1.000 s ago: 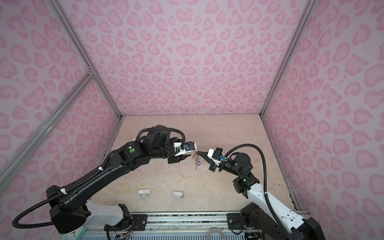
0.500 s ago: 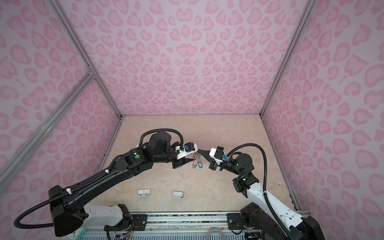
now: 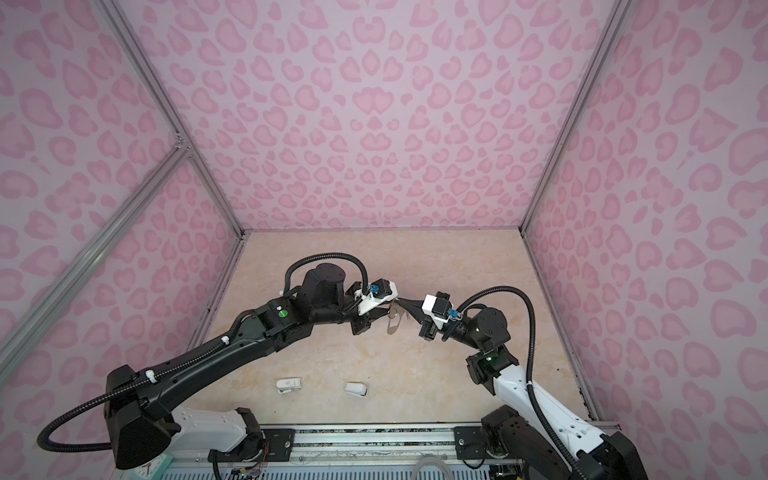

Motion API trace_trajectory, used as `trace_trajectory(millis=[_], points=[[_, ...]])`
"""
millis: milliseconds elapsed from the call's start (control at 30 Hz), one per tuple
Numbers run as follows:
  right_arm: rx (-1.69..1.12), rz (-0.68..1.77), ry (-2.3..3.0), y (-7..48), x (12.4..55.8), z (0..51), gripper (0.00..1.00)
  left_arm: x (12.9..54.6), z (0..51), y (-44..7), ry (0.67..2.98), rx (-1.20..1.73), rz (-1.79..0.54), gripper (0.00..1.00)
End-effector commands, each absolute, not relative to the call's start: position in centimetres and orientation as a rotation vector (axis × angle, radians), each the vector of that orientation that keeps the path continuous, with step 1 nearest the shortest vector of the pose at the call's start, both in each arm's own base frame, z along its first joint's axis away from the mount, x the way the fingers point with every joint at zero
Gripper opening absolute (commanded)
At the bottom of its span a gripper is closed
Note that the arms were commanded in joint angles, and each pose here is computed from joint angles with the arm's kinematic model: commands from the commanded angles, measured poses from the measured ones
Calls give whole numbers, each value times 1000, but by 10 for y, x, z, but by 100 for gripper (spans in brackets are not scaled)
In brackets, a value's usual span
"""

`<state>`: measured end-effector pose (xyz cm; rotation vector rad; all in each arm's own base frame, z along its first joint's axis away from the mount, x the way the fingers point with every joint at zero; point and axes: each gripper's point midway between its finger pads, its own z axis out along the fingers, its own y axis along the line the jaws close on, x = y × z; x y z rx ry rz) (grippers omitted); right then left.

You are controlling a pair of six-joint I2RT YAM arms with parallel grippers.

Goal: Put the keys on the keyring

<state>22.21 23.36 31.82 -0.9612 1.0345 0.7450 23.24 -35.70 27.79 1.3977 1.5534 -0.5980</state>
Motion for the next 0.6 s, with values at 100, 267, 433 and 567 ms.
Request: trace_trajectory(millis=[100, 267, 433, 567], points=[[-942, 745, 980, 228, 219, 331, 0, 234, 290, -366, 1497, 1392, -633, 13], [-939, 744, 995, 224, 220, 327, 0, 237, 295, -364, 1489, 1396, -597, 3], [-956, 723, 1021, 219, 223, 322, 0, 238, 301, -355, 1476, 1448, -506, 3], [-993, 720, 1030, 221, 220, 319, 0, 239, 297, -349, 1502, 1520, -435, 3]])
